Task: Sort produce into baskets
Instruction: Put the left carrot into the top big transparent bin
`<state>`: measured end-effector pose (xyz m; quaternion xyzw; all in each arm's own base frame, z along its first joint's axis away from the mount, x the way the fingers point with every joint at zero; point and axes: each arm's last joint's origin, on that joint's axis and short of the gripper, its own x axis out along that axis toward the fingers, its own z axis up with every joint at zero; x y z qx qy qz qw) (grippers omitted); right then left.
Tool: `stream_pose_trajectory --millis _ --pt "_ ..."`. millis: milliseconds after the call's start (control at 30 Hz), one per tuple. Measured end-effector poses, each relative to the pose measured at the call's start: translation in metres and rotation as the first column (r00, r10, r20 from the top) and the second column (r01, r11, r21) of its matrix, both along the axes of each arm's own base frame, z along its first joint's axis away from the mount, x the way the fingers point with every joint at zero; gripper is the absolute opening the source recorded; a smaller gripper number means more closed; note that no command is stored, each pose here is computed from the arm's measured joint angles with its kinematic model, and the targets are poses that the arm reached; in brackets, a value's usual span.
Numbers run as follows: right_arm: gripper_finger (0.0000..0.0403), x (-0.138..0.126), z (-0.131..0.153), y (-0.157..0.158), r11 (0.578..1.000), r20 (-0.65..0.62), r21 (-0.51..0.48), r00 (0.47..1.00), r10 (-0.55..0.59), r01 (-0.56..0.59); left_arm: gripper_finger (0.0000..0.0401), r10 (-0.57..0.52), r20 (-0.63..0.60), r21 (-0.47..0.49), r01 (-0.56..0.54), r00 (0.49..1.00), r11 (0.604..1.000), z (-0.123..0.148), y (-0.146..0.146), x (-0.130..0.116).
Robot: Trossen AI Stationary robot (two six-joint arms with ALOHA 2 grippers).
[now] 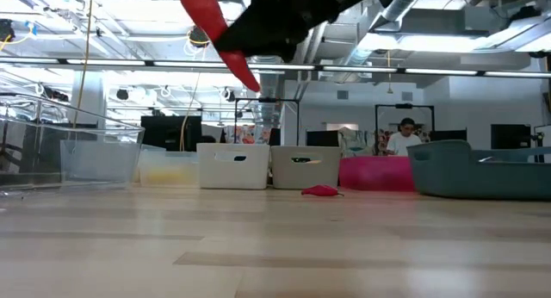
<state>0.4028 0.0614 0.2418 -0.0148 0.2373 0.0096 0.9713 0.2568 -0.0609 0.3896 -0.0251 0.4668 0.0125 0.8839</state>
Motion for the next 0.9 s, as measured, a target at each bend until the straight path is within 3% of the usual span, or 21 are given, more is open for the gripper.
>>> stream_pose_trajectory --millis 233,633,900 --pt "0.0118 0.003 0.005 0.001 0.996 0.062 -0.078 0.997 0.046 -0.041 0.0226 0.072 0.0 -0.044 -0.072 0.997 0.996 0.0 0.0 0.0" --pt "0.0118 0.003 0.005 0.001 0.996 0.06 -0.082 0.997 0.049 -0.044 0.0228 0.099 -0.015 -0.109 -0.1 0.995 0.989 0.0 -0.001 0.0" --pt "0.0118 0.003 0.005 0.001 0.996 0.06 -0.083 0.997 0.05 -0.044 0.0272 0.088 -0.053 -0.062 -0.091 0.995 0.994 -0.013 -0.004 0.014"
